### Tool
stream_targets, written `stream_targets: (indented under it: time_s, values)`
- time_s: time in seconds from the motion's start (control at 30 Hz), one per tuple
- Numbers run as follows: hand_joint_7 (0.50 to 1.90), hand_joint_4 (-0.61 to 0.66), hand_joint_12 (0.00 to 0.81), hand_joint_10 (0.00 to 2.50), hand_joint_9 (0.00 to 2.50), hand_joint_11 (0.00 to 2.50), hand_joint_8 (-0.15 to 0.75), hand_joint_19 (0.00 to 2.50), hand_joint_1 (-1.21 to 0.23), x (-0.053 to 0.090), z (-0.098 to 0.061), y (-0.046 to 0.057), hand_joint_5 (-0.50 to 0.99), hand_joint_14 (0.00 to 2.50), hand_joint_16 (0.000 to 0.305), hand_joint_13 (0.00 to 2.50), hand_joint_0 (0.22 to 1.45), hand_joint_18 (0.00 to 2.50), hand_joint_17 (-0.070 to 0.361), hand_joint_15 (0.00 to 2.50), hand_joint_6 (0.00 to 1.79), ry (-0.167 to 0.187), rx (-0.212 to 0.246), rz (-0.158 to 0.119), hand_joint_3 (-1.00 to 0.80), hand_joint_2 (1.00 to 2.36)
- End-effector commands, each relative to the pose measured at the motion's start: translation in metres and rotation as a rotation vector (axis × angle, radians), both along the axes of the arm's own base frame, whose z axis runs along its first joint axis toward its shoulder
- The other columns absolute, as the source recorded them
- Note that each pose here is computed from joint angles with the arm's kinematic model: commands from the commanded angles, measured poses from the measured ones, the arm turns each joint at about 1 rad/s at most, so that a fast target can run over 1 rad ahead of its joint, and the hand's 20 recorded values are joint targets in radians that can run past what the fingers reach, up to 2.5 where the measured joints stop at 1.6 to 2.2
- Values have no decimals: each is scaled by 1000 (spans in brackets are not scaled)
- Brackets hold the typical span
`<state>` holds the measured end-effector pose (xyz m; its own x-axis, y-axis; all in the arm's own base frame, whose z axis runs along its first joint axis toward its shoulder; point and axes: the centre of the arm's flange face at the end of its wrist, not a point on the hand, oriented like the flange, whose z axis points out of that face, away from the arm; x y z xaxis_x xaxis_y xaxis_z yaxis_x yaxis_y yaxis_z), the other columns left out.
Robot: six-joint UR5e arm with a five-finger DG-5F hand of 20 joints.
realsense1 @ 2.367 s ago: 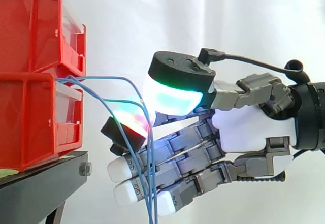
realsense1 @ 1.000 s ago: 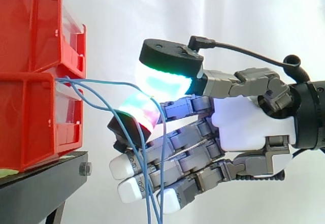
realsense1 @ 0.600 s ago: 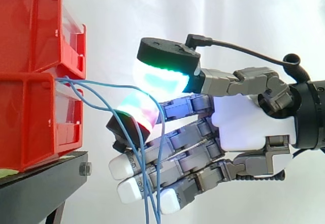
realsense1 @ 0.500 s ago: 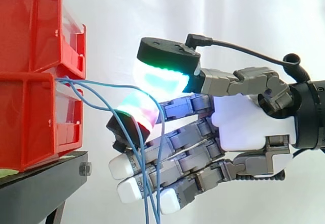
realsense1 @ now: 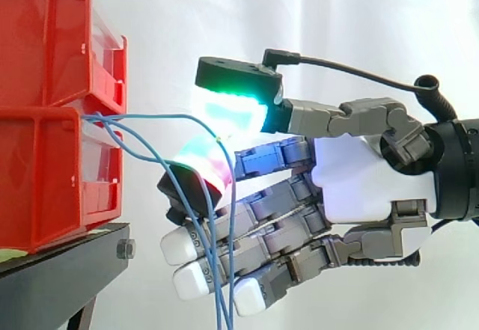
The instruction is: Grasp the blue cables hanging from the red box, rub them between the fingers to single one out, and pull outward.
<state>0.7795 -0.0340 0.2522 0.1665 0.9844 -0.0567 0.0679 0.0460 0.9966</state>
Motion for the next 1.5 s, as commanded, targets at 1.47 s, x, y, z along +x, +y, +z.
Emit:
stream_targets:
  time_s: [1.47]
  values:
    - [1115, 162, 327, 9, 909, 367, 241, 435, -873, 0, 1, 0, -153, 10, 39, 801, 615, 763, 88, 269, 801, 0, 0, -2, -353, 1010]
